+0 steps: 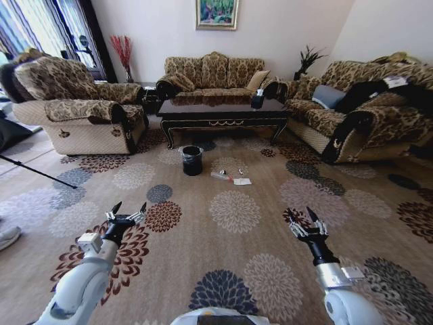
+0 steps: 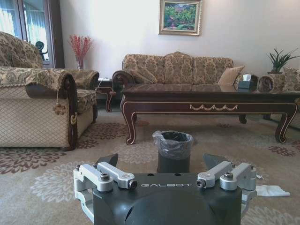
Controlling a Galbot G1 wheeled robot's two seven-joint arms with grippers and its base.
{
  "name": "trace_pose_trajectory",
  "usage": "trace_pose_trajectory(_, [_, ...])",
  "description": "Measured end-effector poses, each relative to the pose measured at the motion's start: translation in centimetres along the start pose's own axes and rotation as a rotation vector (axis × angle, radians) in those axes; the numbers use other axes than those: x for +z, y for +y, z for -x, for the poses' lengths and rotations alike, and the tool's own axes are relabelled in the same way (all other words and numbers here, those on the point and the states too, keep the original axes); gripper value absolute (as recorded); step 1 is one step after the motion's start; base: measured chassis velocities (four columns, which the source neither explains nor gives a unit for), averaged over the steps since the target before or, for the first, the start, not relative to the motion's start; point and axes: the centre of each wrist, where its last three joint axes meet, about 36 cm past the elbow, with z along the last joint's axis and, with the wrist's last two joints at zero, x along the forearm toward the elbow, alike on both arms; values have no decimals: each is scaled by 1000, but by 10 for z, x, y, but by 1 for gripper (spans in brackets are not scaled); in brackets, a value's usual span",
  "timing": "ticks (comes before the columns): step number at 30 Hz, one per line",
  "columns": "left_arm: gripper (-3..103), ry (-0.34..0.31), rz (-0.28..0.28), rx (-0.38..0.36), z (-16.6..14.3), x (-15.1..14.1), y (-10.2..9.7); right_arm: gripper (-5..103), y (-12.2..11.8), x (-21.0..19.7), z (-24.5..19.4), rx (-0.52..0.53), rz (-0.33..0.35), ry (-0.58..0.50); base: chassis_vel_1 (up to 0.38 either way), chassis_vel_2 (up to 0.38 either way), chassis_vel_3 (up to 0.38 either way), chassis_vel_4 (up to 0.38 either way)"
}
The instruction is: Move to the front of the table and pick up the trash from the floor, then place it into the trash bin.
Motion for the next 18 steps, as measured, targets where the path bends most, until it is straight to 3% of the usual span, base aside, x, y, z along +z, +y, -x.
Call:
trace_pose_trajectory(1, [100,0,8,-3,0,0,0,82,0,0,0,1,-1,-2,0,0,0,0])
trace_pose_trajectory(4, [100,-3,20,-4,0,0,0,69,0,2,2,8,1,-5,0,0,0,0])
trace_pose_trajectory(5, [100,-3,20,-4,0,0,0,69,0,2,2,8,1,-5,0,0,0,0])
trace_pose_trajectory(9, [100,-5,24,-3,-1,-1,-1,79,0,3,3,6,-2,-7,0,0,0,0])
trace_pose_trajectory(11, [100,-4,25,-3,-2,-1,-1,65,1,3,3,10,-1,-7,0,0,0,0])
trace_pose_trajectory(12, [100,-5,25,-3,-1,-1,-1,71,1,3,4,9,-1,-8,0,0,0,0])
trace_pose_trajectory(15, [100,-7,26,-2,-1,-1,-1,70,0,3,3,9,-2,-8,0,0,0,0])
trace_pose_trajectory(17, [100,-7,25,-1,0,-1,-2,57,0,3,3,14,-1,-7,0,0,0,0])
trace_pose_trajectory(18, [100,-7,25,-1,0,-1,-2,57,0,3,3,14,-1,-7,0,0,0,0])
